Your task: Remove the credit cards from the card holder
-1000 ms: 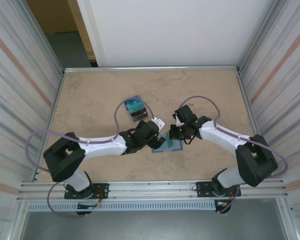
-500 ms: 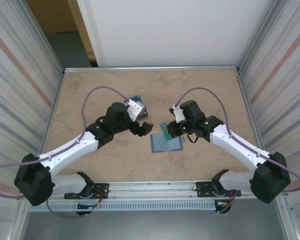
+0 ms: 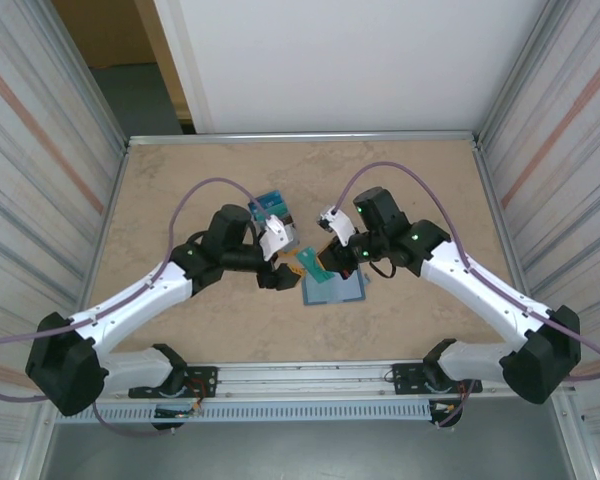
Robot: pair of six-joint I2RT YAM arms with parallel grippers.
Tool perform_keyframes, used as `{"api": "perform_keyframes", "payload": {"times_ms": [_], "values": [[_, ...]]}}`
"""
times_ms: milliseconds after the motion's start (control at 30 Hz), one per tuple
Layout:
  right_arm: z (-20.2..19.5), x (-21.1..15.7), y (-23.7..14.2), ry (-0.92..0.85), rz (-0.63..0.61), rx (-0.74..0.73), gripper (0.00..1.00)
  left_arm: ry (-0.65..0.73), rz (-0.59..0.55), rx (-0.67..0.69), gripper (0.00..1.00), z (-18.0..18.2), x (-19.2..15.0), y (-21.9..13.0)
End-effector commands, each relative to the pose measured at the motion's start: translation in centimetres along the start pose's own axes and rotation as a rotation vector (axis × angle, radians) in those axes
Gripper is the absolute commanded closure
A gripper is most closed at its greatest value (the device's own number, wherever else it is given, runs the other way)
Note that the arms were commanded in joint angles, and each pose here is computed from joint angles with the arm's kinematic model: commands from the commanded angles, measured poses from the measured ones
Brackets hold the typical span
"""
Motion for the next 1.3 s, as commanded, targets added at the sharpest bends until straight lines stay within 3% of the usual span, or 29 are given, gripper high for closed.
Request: {"api": "perform_keyframes", "payload": {"times_ms": [0, 133, 333, 433, 500, 667, 900, 1000, 1267], "values": [[1.1, -0.5, 0.0, -0.055, 0.068, 0.063, 1.0, 0.038, -0.007, -0.1, 0.46, -1.0, 0.9, -0.1], [1.2, -0.3, 0.2, -0.066, 0.085, 0.07, 1.0, 0.034, -0.005, -0.119, 0.65, -0.9, 1.0, 0.2], [1.2, 0.2, 0.3, -0.082, 0.079, 0.074, 0.98, 0.031, 0.015, -0.146, 0.79, -1.2, 0.8, 0.8], [1.2, 0.5, 0.4, -0.088, 0.072, 0.074, 0.97, 0.028, 0.026, -0.162, 0.94, -1.4, 0.7, 1.3], [1.1, 0.6, 0.4, -0.089, 0.07, 0.072, 0.97, 0.028, 0.032, -0.175, 0.99, -1.6, 0.6, 1.5], [0.9, 0.5, 0.6, -0.082, 0.067, 0.059, 0.96, 0.032, 0.032, -0.193, 1.0, -1.7, 0.6, 1.9], [-0.2, 0.3, -0.6, -0.049, 0.01, -0.023, 0.64, 0.055, -0.006, -0.102, 1.0, -1.2, 1.1, 1.2], [-1.0, 0.1, -1.7, -0.012, -0.064, -0.057, 0.61, 0.05, -0.041, -0.023, 1.0, -0.8, 1.4, 0.5], [-2.0, -0.3, -5.4, 0.102, -0.362, -0.11, 0.4, -0.072, -0.192, 0.179, 1.0, -0.2, 1.7, -2.1]]}}
Point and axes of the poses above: each hand's point on the last joint's axis, 136 mm out from that joint toward the fingers, its own y axis out along the fingers, its own z axis along the line the jaws close on, x = y × z, the point moved 5 cm from there along -y, back along the fingers, and after that the axes turned 3 degrees about y, right-handed, at the moved point
